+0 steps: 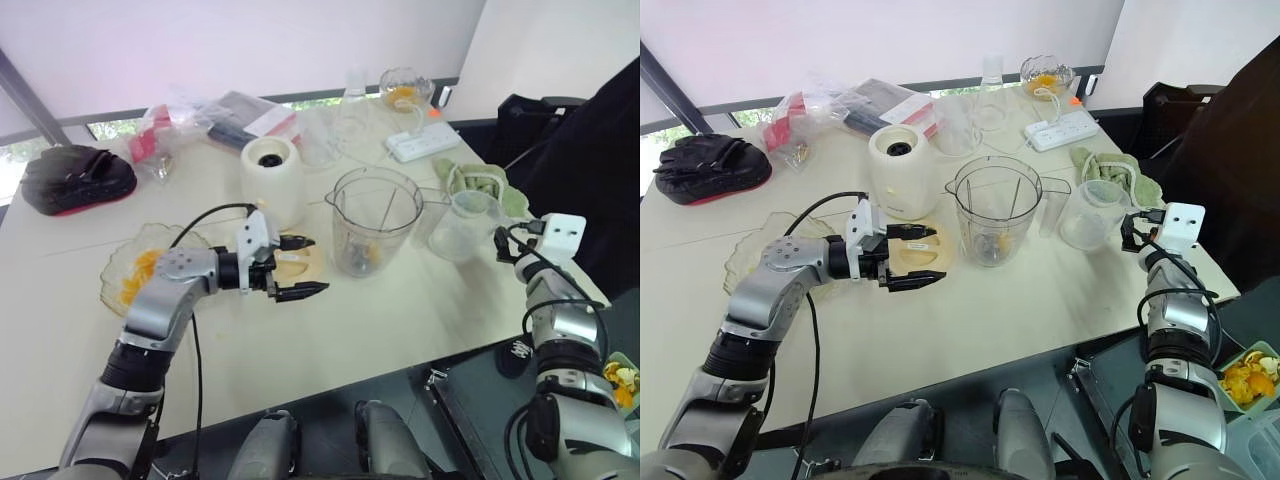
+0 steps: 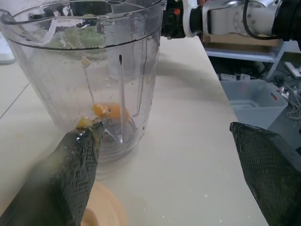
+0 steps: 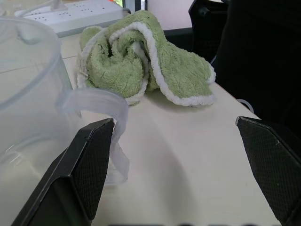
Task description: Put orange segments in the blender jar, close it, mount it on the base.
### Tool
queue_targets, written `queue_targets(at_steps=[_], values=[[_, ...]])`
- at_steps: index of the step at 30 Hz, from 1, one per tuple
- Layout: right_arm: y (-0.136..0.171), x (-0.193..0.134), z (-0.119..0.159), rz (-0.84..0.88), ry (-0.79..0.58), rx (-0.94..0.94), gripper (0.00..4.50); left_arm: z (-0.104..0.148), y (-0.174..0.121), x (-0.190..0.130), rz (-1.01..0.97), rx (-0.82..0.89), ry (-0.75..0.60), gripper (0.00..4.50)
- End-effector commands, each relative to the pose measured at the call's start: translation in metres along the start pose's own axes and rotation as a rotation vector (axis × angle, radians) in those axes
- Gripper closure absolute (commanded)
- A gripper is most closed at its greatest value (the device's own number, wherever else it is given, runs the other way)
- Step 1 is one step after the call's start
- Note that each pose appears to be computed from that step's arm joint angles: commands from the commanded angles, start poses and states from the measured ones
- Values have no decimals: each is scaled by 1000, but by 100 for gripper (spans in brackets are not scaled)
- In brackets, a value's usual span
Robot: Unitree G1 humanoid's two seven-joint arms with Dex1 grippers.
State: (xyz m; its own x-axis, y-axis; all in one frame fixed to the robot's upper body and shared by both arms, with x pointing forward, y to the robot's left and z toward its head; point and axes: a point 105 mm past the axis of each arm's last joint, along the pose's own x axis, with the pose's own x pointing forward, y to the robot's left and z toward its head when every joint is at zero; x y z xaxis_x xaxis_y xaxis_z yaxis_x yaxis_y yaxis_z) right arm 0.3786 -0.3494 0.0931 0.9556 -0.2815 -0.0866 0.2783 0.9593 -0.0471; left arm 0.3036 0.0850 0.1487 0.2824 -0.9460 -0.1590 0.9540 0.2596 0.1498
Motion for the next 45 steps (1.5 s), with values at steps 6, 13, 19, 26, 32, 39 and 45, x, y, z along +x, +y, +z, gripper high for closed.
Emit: queue_targets(at_steps=[6,13,19,26,32,39,45], values=[[1,8,21,8,-67,-25,16,13,-1,-4,8,60,-20,5],[3,12,24,14,-74,-29,313,12,-2,-2,13,62,-19,0],[4,12,24,22,-76,-33,448,12,-2,-2,15,65,-20,0],[7,4,29,24,-122,-20,448,12,-1,0,15,67,-26,0],[15,-16,63,20,-241,17,448,13,-1,4,-1,66,-34,0],[25,-48,119,24,-377,57,448,13,0,14,-38,65,-47,0],[41,-69,153,78,-440,43,448,13,1,20,-67,62,-51,0]])
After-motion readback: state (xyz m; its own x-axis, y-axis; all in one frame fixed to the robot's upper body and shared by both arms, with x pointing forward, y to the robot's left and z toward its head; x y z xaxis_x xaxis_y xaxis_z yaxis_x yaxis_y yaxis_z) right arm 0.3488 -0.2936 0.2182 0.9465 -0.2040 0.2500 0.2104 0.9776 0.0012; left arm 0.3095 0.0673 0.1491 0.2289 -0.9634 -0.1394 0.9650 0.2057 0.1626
